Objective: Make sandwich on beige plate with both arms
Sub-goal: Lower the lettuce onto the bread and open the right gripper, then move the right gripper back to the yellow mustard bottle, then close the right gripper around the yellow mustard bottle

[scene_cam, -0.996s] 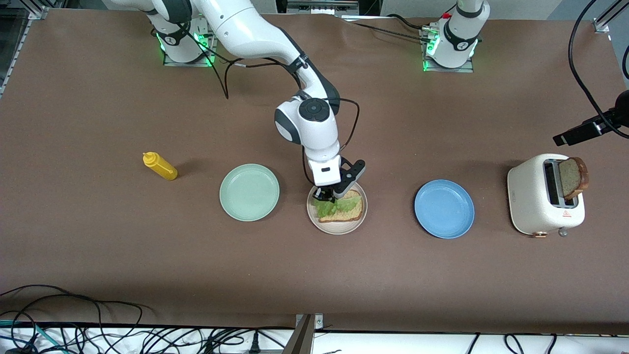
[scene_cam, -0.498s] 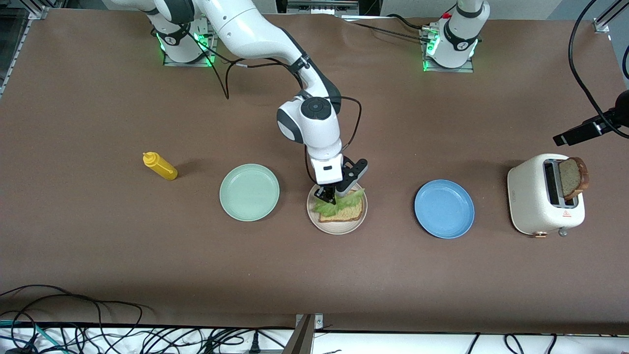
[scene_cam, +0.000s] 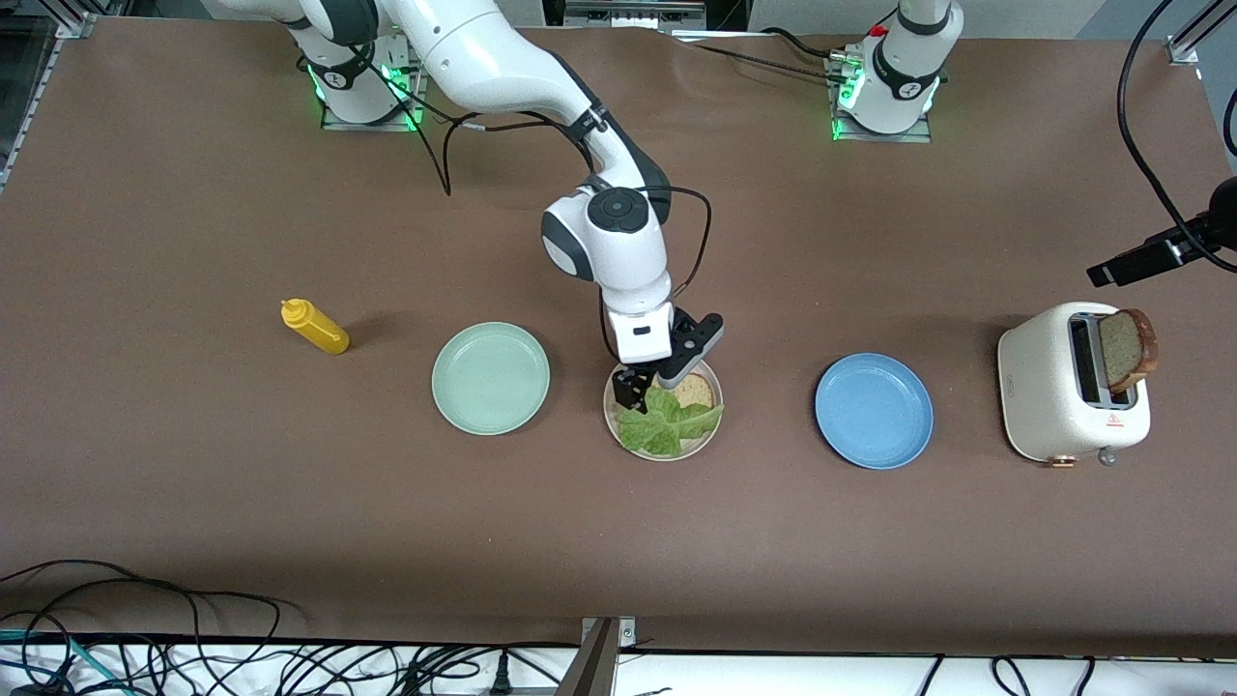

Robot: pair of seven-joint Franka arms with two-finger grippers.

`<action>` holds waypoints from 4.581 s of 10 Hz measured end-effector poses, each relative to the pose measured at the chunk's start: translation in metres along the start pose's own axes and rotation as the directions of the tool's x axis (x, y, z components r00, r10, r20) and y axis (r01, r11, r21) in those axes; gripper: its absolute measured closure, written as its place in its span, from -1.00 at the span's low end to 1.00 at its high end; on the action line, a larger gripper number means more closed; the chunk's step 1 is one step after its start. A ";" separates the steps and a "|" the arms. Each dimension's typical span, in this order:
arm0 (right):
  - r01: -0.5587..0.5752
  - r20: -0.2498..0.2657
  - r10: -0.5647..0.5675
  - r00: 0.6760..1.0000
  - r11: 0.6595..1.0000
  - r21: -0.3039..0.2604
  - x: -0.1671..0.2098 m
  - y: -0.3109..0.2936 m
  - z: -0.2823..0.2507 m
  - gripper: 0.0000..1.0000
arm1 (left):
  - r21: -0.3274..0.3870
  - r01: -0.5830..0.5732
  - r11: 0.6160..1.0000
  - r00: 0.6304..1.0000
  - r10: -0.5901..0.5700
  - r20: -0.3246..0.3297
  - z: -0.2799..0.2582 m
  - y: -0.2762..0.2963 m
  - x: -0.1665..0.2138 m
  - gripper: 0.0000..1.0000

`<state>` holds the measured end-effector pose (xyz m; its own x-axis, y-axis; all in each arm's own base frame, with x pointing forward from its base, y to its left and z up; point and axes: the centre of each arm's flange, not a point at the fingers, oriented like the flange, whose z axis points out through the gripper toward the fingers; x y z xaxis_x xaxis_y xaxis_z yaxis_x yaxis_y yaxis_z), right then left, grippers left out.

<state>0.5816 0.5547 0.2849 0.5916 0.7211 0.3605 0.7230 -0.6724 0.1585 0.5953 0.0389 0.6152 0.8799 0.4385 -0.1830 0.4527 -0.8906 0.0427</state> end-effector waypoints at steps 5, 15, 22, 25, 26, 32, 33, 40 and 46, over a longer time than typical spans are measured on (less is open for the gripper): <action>-0.268 0.279 0.257 0.925 0.963 0.002 -0.033 0.175 -0.170 -1.00 | -0.001 0.000 1.000 1.000 0.000 -0.001 0.000 0.000 0.000 -1.00; -0.455 0.462 0.434 0.773 0.888 -0.072 -0.213 0.384 -0.303 -1.00 | -0.001 0.000 1.000 1.000 0.000 0.000 0.000 0.000 0.000 -1.00; -0.309 0.207 0.248 0.946 0.881 0.358 -0.441 0.479 -0.323 -1.00 | -0.001 -0.001 1.000 1.000 0.001 0.001 0.000 0.001 0.000 -1.00; -0.181 0.028 0.191 0.981 0.856 0.484 -0.492 0.474 -0.299 -1.00 | -0.001 -0.001 1.000 1.000 0.001 0.001 0.000 0.000 0.000 -1.00; -0.117 -0.040 0.162 0.986 0.846 0.520 -0.497 0.464 -0.282 -1.00 | -0.001 -0.001 1.000 1.000 0.001 0.001 0.001 0.000 0.000 -1.00; 0.177 -0.311 -0.010 0.950 0.838 0.515 -0.541 0.425 -0.190 -1.00 | -0.001 -0.001 1.000 1.000 0.001 0.001 0.001 0.001 0.000 -1.00; 0.211 -0.352 -0.030 0.935 0.848 0.486 -0.558 0.422 -0.178 -1.00 | -0.001 -0.001 1.000 1.000 0.001 0.001 0.001 0.001 0.000 -1.00; 0.351 -0.598 -0.084 0.797 0.870 0.347 -0.622 0.368 -0.032 -1.00 | -0.001 0.000 1.000 1.000 0.000 0.001 0.001 0.000 0.000 -1.00; 0.383 -0.688 -0.056 0.724 0.861 0.333 -0.582 0.339 0.001 -0.70 | -0.001 0.001 1.000 1.000 -0.001 0.001 0.000 0.000 0.001 -1.00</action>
<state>0.4827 -0.0930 0.1279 0.1426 0.4447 0.8843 0.9684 -0.2474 -0.0318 0.5957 0.0394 0.6145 0.8794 0.4392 -0.1837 0.4537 -0.8901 0.0438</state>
